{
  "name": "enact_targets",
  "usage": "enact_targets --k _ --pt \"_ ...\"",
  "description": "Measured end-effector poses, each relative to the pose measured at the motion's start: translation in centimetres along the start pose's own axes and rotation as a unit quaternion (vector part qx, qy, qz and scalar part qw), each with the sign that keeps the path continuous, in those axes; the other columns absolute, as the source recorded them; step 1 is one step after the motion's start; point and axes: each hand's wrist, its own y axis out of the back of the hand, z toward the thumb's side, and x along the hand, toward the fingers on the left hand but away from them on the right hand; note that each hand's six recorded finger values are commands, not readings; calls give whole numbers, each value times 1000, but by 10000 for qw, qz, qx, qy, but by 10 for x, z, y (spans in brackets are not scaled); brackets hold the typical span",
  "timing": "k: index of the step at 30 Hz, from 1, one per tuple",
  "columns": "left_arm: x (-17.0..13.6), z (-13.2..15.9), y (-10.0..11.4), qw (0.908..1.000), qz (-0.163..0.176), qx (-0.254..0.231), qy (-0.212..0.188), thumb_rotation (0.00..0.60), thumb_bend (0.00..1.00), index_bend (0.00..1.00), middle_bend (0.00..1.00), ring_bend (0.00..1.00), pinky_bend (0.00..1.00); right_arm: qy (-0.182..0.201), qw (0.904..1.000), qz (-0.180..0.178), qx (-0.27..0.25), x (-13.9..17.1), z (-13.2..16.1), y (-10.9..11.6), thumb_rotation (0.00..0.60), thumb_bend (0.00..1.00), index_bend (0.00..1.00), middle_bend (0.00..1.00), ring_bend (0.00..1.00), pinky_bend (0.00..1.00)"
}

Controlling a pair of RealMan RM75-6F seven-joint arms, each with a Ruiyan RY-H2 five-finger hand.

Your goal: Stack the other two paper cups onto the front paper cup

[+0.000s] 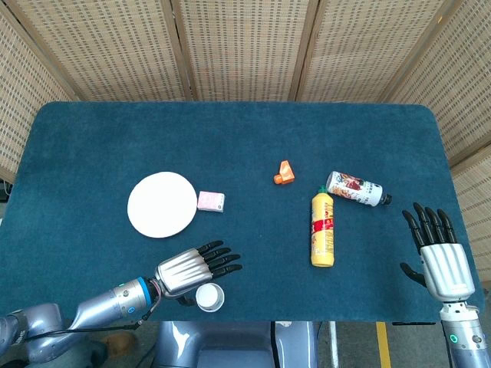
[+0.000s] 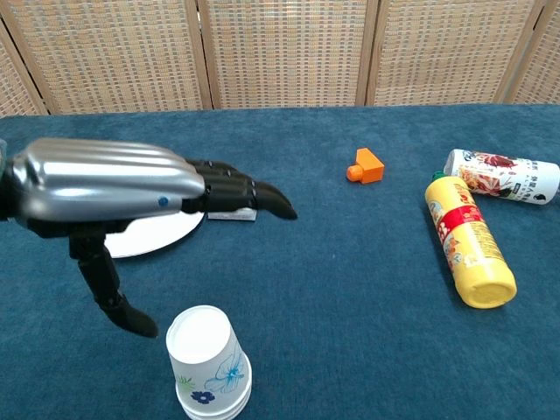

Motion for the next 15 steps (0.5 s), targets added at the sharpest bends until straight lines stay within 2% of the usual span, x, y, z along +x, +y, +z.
enact_targets --k 5,9,12,15 --pt "-24 -31 20 9948 683 -153 741 600 0 0 0 0 0 18 10000 -9 -4 2 1 1 600 0 0 0 0 0" --pt "-54 -59 27 9805 1201 -252 1533 600 0 0 0 0 0 35 10000 0 -22 3 3 1 600 0 0 0 0 0" --pt "-90 -84 24 9583 1602 -371 2337 600 0 0 0 0 0 56 10000 -2 -8 4 3 1 600 0 0 0 0 0" --pt "-136 -104 14 9264 1971 -486 3170 600 0 0 0 0 0 48 10000 -13 16 5 2 1 600 0 0 0 0 0"
